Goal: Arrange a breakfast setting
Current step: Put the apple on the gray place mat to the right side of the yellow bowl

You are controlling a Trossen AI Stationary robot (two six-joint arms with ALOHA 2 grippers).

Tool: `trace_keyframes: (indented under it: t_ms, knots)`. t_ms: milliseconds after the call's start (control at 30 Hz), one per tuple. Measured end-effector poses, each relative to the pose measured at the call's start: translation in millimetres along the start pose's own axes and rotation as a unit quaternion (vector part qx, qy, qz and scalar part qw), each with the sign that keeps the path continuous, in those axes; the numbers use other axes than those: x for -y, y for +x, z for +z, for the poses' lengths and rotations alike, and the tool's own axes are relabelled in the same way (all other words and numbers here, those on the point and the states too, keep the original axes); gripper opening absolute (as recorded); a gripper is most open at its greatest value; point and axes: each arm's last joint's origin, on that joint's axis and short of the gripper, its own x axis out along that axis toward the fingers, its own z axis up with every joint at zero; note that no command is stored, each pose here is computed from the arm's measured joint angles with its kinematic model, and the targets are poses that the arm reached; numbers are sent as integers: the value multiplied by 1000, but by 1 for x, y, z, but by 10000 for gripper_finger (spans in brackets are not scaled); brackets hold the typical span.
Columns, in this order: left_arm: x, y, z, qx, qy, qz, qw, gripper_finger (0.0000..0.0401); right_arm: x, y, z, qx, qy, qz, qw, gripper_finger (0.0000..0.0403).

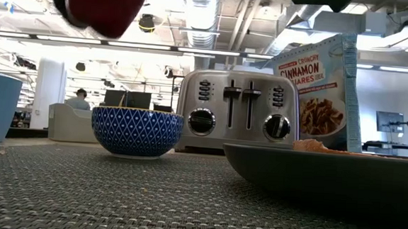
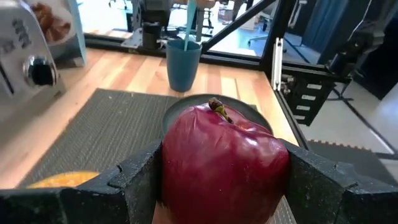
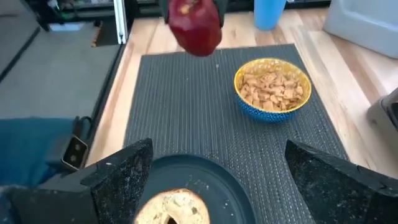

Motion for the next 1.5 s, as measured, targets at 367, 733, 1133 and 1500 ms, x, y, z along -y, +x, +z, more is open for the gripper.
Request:
trace_keyframes:
  t_ms: [367, 733, 1133, 1500]
  knots:
    - [-3, -26, -38, 29, -26, -51, 998, 255, 9, 15, 0, -6, -2, -23, 1000, 393]
    - [-8, -37, -54, 29, -24, -49, 998, 255, 18, 19, 5, 2, -2, -35, 999, 393]
    - [-19, -41, -66, 40, -30, -46, 998, 255, 17, 19, 4, 0, -5, -34, 999, 393]
    - [-18, -31, -94, 4, -44, -17, 999, 255, 17, 19, 4, 0, -7, -34, 999, 393]
